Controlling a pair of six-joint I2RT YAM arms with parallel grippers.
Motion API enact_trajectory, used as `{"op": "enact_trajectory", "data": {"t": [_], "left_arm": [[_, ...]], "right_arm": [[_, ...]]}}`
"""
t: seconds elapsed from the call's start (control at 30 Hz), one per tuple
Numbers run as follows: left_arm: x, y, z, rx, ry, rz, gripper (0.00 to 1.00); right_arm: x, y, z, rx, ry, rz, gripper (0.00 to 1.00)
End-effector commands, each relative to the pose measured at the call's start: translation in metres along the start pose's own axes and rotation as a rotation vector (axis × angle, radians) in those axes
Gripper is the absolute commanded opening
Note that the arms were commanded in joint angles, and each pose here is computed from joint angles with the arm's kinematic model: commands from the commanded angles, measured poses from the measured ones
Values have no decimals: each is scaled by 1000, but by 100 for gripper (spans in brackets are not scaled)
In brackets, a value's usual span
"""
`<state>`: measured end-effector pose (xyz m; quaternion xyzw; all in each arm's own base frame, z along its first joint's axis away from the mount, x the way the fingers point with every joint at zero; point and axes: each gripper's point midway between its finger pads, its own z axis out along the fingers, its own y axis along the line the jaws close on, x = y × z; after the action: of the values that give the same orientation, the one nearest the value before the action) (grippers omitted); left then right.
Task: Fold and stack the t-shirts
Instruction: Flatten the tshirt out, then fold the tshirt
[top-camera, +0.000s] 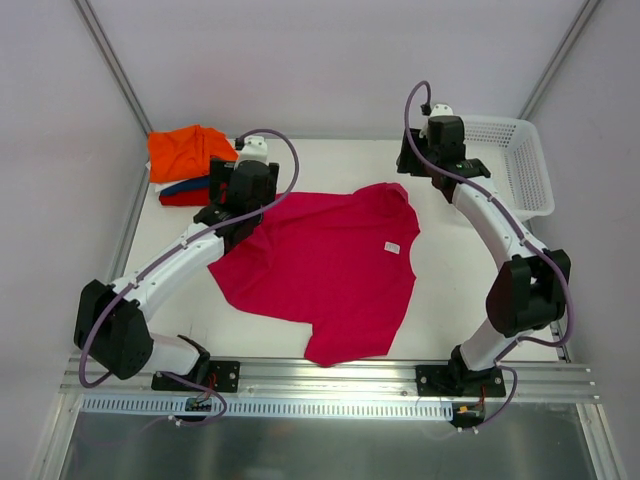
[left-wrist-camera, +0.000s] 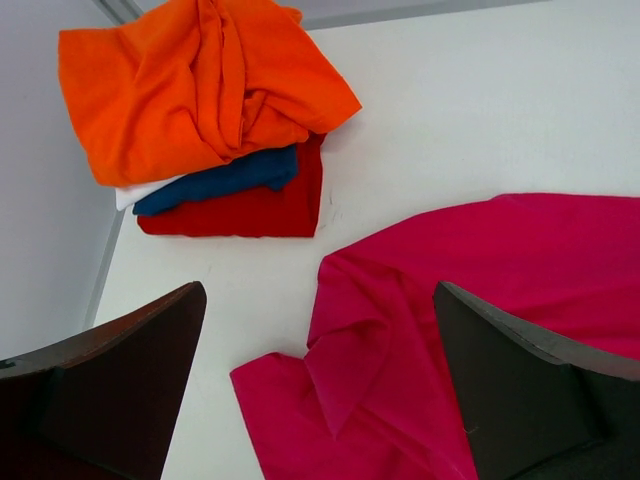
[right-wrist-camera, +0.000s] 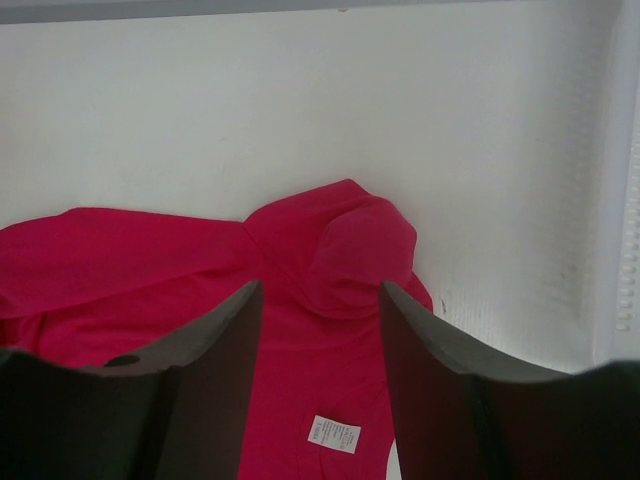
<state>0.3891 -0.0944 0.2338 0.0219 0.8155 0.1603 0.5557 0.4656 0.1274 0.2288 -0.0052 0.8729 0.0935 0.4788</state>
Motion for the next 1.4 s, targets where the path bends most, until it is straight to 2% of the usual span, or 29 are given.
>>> {"op": "enact_trajectory", "data": {"t": [0.0,0.23,0.43,0.57,0.8,0.97,1.1,1.23,1.27,1.37], "left_arm": [[-16,8,-5,-5,-61,-68,99],[17,6,-13,29,-18,-126,99],[48,-4,-14,59,59,-149,99],[55,-6,-15,66,74,-158,99],[58,-1,-12,33,86,-130,99],[70,-5,7,24,139,-123,99],[86,-20,26,82,208,-150,99],[97,-31,39,147,261,-207,86],[99,-30,42,153,269,-231,78],[103,-39,45,209,283,-271,61]], "right_arm": [[-21,13,-15,-34,-66,-4,53],[8,45,-32,-88,-19,-18,52],[73,72,-29,-110,90,-13,52],[116,92,-26,-150,165,-15,52],[176,91,-15,-123,269,-24,52],[208,100,-17,-146,316,-24,51],[224,106,-23,-159,329,-32,51],[242,106,-26,-153,353,-42,50],[246,106,-26,-152,359,-41,50],[253,107,-26,-152,369,-50,50]]}}
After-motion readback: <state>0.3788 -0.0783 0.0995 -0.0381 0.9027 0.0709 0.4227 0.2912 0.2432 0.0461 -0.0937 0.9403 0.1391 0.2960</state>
